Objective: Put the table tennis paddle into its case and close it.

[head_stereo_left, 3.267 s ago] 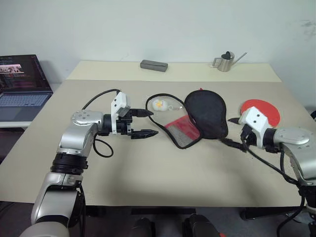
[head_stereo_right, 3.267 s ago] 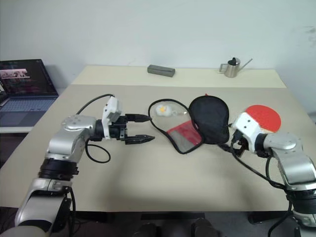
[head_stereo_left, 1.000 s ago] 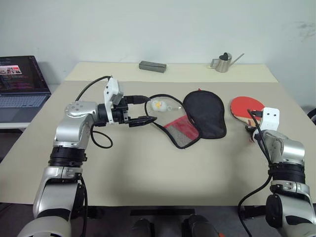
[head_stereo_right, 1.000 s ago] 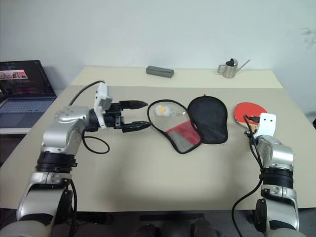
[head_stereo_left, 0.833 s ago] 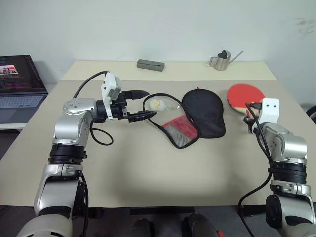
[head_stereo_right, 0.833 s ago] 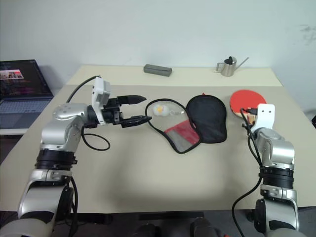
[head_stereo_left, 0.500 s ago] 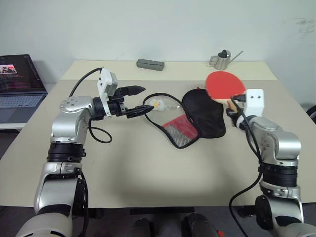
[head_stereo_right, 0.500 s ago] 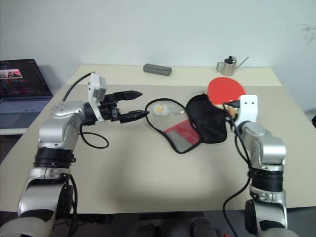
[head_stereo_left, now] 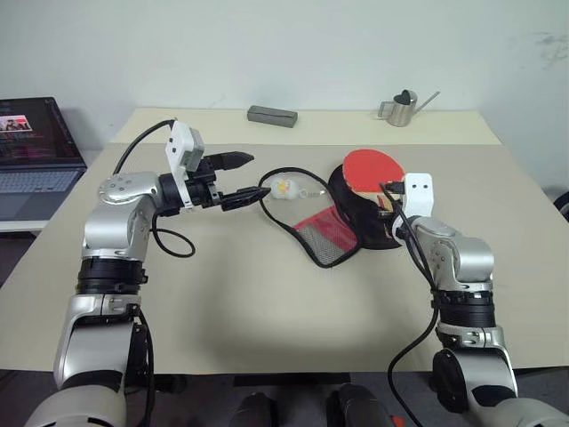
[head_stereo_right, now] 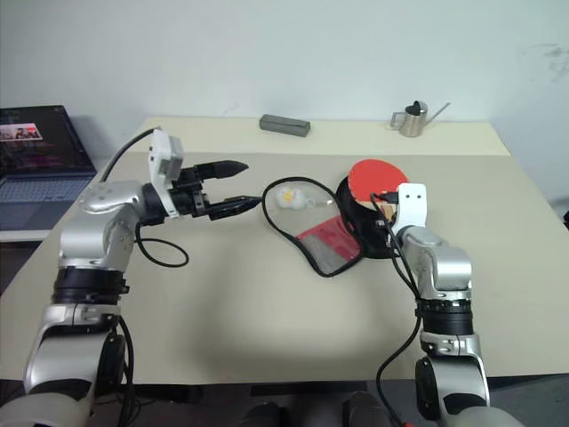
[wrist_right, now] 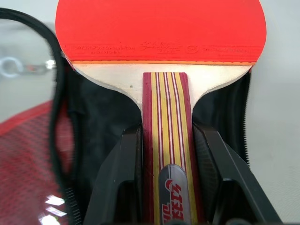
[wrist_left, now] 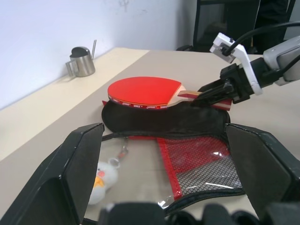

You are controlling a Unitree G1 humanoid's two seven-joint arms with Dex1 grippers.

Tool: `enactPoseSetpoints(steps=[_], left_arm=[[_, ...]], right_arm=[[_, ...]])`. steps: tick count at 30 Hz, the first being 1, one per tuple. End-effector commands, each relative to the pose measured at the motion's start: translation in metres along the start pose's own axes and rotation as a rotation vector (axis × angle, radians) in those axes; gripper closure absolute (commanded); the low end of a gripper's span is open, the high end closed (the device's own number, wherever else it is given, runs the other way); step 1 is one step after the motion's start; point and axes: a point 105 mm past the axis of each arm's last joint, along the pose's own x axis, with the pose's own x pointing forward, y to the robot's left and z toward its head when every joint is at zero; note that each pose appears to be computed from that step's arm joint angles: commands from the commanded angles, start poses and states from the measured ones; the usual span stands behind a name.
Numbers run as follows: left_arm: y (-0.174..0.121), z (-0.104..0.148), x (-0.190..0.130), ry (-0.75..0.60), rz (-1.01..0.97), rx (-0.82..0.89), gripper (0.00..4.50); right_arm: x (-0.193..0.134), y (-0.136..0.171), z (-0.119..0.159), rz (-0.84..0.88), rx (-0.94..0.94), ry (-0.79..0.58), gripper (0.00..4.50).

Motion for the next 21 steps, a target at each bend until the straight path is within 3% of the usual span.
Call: enactPoseSetpoints(steps=[1, 21], left_arm=[[0.002, 0.015, -0.005, -0.028, 0.021, 0.059, 0.0], [0.001, 0.011, -0.009, -0.011, 0.031, 0.054, 0.0]], right_arm=[[0.004, 0.003, 0.02, -0.008, -0.023, -0.091, 3.35], [0.019, 0.02, 0.008, 0.026, -0.131, -0.091, 3.35]])
